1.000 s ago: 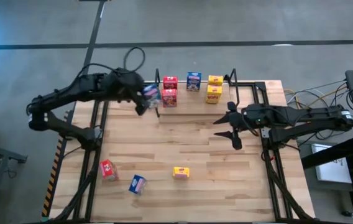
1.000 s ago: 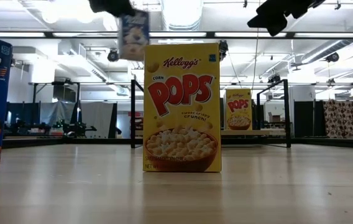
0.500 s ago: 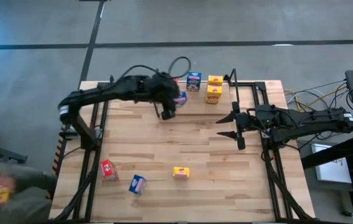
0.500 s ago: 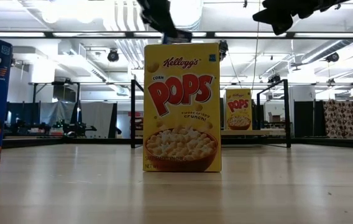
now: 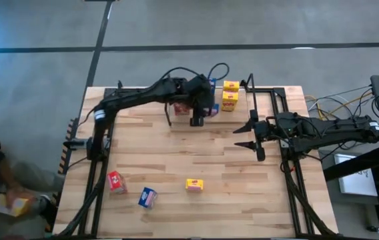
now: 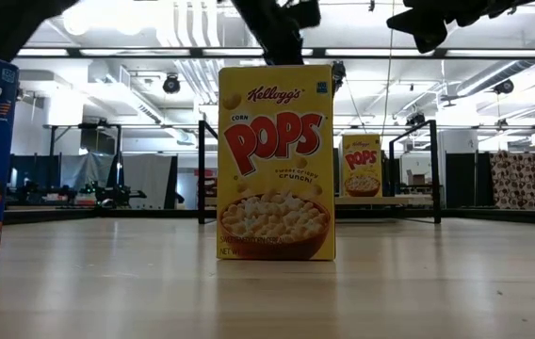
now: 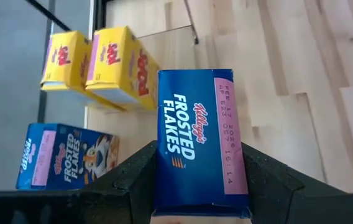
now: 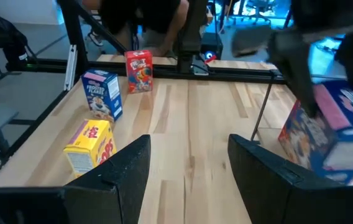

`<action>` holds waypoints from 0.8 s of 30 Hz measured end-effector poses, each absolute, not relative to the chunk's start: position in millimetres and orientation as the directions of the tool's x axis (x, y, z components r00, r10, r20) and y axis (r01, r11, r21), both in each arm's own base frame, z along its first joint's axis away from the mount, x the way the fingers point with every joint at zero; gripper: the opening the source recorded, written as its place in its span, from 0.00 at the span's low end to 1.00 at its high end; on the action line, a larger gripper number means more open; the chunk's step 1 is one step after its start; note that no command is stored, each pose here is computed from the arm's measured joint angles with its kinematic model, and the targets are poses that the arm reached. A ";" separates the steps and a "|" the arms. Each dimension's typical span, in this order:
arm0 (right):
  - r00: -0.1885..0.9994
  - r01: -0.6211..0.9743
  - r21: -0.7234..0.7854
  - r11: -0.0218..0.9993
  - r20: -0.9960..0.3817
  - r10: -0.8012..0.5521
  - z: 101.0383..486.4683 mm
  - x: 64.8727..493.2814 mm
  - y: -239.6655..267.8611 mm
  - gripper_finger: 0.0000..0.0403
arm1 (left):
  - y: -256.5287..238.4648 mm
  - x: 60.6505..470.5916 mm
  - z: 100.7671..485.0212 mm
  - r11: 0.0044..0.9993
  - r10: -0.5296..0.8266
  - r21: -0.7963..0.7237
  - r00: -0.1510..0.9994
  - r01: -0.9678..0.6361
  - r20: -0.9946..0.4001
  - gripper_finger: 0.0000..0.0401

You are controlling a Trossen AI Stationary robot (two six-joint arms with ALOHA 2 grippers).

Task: Stack cereal on shelf
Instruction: Put the top blue cereal box on the shelf aligned with the other blue cereal box

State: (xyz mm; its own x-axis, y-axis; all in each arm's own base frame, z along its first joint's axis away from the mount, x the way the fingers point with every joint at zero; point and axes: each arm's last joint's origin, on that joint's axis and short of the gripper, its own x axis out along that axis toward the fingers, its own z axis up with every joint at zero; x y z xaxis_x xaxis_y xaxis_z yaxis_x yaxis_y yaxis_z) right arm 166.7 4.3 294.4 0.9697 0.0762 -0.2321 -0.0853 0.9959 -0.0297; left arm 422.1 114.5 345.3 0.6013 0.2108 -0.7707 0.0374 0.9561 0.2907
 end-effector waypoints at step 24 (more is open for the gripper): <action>0.969 -0.085 -0.029 0.996 -0.235 0.076 293.5 166.7 4.3 0.51 | 197.9 437.0 289.0 0.980 0.172 0.194 0.610 -0.030 -0.773 0.44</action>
State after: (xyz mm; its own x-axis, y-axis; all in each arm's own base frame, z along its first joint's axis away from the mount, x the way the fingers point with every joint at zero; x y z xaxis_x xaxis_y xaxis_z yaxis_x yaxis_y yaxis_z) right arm 166.7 4.3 293.5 0.9690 0.0758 -0.2351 -0.0849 0.9960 -0.0287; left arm 437.0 197.9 289.0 0.6102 0.1719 -0.7734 -0.0298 0.9805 0.1944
